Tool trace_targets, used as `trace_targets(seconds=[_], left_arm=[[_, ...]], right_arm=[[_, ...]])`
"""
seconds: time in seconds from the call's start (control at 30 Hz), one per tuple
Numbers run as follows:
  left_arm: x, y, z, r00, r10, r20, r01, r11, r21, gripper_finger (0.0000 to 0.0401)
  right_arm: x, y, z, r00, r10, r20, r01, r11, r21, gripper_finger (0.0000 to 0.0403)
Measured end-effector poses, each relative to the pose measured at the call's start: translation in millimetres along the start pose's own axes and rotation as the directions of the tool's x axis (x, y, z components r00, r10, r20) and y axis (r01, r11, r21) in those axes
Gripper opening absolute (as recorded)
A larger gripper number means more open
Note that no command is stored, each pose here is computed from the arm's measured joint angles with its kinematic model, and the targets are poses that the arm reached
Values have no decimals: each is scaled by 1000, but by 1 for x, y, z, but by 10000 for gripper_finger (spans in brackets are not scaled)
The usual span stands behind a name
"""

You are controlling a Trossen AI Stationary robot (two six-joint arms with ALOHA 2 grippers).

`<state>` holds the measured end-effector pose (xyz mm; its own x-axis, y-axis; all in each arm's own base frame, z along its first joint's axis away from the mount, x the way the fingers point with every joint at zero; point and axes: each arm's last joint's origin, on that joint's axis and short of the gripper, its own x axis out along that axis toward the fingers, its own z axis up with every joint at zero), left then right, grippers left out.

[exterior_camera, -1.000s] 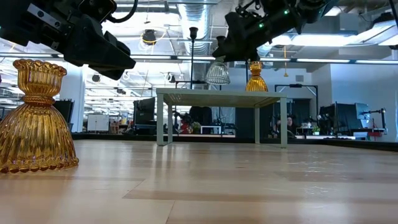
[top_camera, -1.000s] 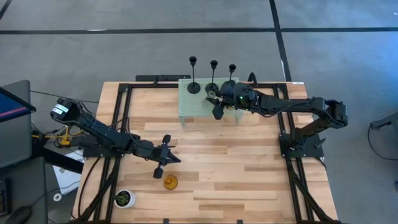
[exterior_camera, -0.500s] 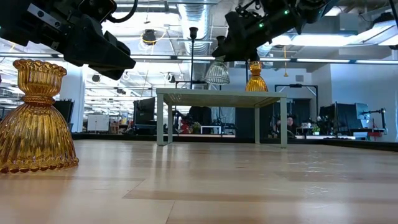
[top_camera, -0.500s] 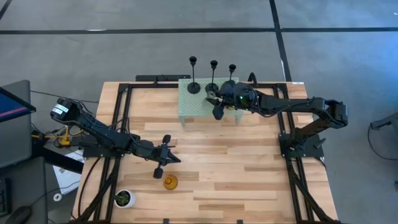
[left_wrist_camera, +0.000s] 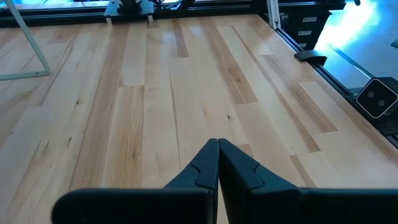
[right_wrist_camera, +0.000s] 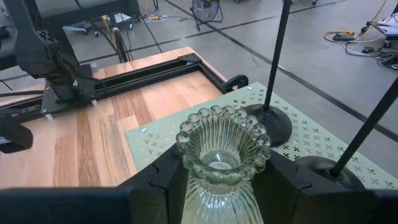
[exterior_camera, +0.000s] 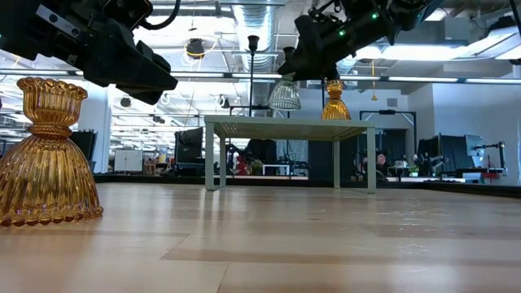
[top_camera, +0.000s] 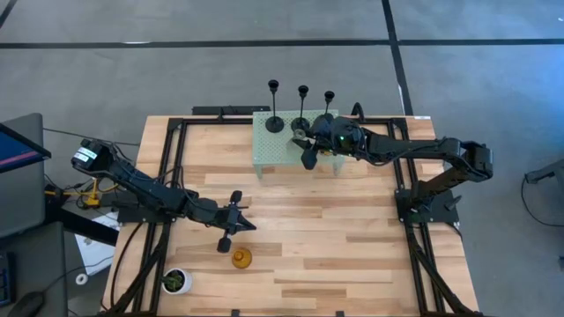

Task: Pick & Place candle stick holders
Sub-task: Put the glass candle holder on the shelf

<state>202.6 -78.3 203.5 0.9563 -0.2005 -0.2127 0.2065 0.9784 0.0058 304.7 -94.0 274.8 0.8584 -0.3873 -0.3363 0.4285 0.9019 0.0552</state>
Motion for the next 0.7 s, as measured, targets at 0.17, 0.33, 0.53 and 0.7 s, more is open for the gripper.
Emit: trace_targets(seconds=[0.17,0.33,0.53,0.7], left_arm=[[0,0,0,1000,0,0,0,1000,0,8],[0,0,0,1000,0,0,0,1000,0,8],[0,0,0,1000,0,0,0,1000,0,8],[0,0,0,1000,1,0,-1,1000,0,8]], right_arm=[[0,0,1,1000,1,6,-1,1000,0,141],[0,1,2,999,21,24,-21,1000,-8,133],[0,4,3,998,62,34,-61,998,-10,144],[-1,10,4,996,78,31,-78,997,-16,133]])
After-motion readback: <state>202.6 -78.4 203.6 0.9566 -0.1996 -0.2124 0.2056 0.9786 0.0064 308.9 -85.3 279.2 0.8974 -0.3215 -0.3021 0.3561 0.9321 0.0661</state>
